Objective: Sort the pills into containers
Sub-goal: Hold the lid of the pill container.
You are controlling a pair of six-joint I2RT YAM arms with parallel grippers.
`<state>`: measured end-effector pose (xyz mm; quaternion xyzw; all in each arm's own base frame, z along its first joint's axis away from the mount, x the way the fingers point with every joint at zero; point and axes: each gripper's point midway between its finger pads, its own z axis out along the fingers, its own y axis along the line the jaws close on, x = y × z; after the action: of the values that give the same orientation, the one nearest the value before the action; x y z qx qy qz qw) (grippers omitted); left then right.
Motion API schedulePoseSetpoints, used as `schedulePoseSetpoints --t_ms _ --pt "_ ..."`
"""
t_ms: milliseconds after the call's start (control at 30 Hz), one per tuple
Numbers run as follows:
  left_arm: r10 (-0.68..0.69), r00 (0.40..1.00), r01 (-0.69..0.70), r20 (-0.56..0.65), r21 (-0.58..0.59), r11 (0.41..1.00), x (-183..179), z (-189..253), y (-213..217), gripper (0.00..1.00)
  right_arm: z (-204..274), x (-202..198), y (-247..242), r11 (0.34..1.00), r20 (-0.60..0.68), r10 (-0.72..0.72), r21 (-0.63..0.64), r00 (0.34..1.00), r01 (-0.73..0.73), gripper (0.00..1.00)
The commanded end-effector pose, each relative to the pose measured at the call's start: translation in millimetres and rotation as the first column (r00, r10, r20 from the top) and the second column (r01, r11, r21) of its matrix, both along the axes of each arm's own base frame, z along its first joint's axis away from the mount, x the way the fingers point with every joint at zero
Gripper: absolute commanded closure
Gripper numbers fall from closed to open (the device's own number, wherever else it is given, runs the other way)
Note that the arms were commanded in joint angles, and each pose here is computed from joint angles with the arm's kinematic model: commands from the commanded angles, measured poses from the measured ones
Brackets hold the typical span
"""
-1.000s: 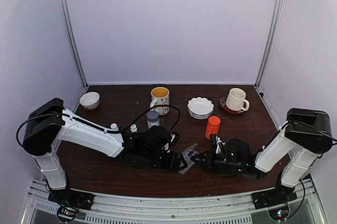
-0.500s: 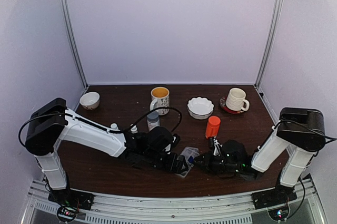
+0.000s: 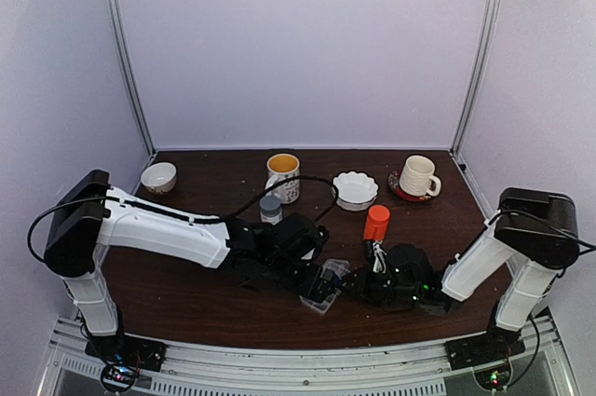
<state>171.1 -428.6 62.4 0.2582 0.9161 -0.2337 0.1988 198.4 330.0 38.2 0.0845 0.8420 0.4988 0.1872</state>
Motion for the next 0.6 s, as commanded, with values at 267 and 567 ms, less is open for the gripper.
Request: schedulePoseSetpoints --t_ms 267,567 --pt "-0.029 0.994 0.014 0.104 0.137 0.99 7.0 1.2 -7.1 0.12 4.5 5.0 3.6 1.0 0.013 -0.001 0.001 1.0 0.001 0.69" --pt "0.044 0.988 -0.077 0.15 0.217 0.973 19.6 3.7 12.1 0.15 6.5 6.3 4.4 1.0 0.018 0.0 -0.009 1.0 0.0 0.54"
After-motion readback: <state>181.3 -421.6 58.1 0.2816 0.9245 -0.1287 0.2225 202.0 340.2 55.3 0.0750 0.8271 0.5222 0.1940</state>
